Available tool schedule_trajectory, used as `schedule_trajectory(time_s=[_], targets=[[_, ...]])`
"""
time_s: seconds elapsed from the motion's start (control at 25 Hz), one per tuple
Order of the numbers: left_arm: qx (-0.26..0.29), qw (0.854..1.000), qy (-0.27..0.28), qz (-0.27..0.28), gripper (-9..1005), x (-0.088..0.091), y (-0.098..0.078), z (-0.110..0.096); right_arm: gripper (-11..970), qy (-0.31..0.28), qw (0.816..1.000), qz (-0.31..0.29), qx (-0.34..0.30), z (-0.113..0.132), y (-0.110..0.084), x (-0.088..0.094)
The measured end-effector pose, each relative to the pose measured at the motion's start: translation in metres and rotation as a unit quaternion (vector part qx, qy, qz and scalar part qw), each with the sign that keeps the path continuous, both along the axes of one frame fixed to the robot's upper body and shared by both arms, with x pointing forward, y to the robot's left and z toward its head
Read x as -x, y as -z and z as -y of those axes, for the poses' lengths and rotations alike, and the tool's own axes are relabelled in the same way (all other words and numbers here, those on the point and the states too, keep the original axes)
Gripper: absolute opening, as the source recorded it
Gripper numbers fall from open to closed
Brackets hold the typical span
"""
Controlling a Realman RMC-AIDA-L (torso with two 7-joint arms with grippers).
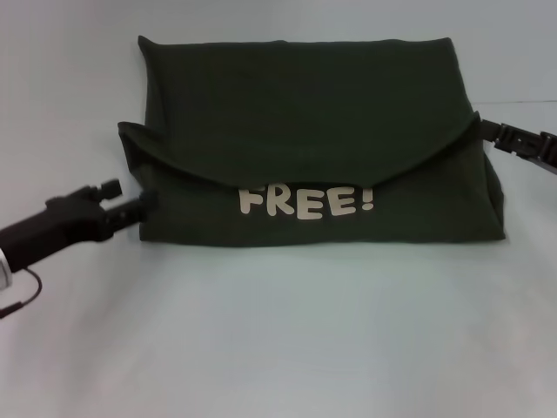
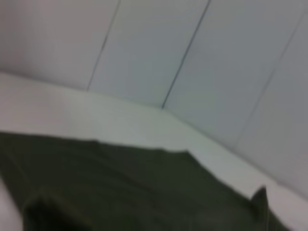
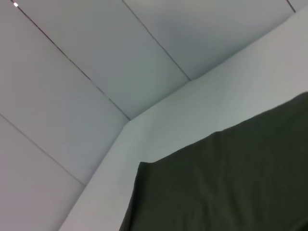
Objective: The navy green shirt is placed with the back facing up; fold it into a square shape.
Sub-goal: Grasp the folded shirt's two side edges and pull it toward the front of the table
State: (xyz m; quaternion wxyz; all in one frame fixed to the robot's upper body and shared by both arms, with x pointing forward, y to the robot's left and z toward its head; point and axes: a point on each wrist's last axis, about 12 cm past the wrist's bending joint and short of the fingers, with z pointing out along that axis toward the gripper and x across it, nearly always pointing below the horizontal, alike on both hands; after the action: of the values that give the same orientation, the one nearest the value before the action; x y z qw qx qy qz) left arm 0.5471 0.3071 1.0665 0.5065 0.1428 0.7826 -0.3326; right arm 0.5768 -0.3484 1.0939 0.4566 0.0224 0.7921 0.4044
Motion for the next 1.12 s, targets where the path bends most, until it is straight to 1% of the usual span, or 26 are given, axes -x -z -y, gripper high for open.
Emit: schedule_trajectory(time_s=[0.24, 0.44, 0.6, 1.12], targets=[[-0.044, 0.998, -0.030, -0.038, 830, -0.002, 0.019, 0.001, 688, 0.012, 1.000, -0.006, -0.005, 0.000, 0.004, 0.002], [-0.061, 0.996, -0.036, -0.050, 828, -0.007, 0.026, 0.007, 689, 0.021, 1.000, -0.010, -0.002, -0.001, 0.007, -0.001], [-0.077, 0.995, -0.032, -0.061, 829, -0.011, 0.033, 0.015, 689, 0.027, 1.000, -0.012, 0.002, -0.001, 0.007, -0.002], [-0.092, 0.994, -0.011, -0.061, 829, -0.020, 0.032, 0.031, 688, 0.043, 0.999, -0.018, 0.006, 0.002, 0.011, -0.002]])
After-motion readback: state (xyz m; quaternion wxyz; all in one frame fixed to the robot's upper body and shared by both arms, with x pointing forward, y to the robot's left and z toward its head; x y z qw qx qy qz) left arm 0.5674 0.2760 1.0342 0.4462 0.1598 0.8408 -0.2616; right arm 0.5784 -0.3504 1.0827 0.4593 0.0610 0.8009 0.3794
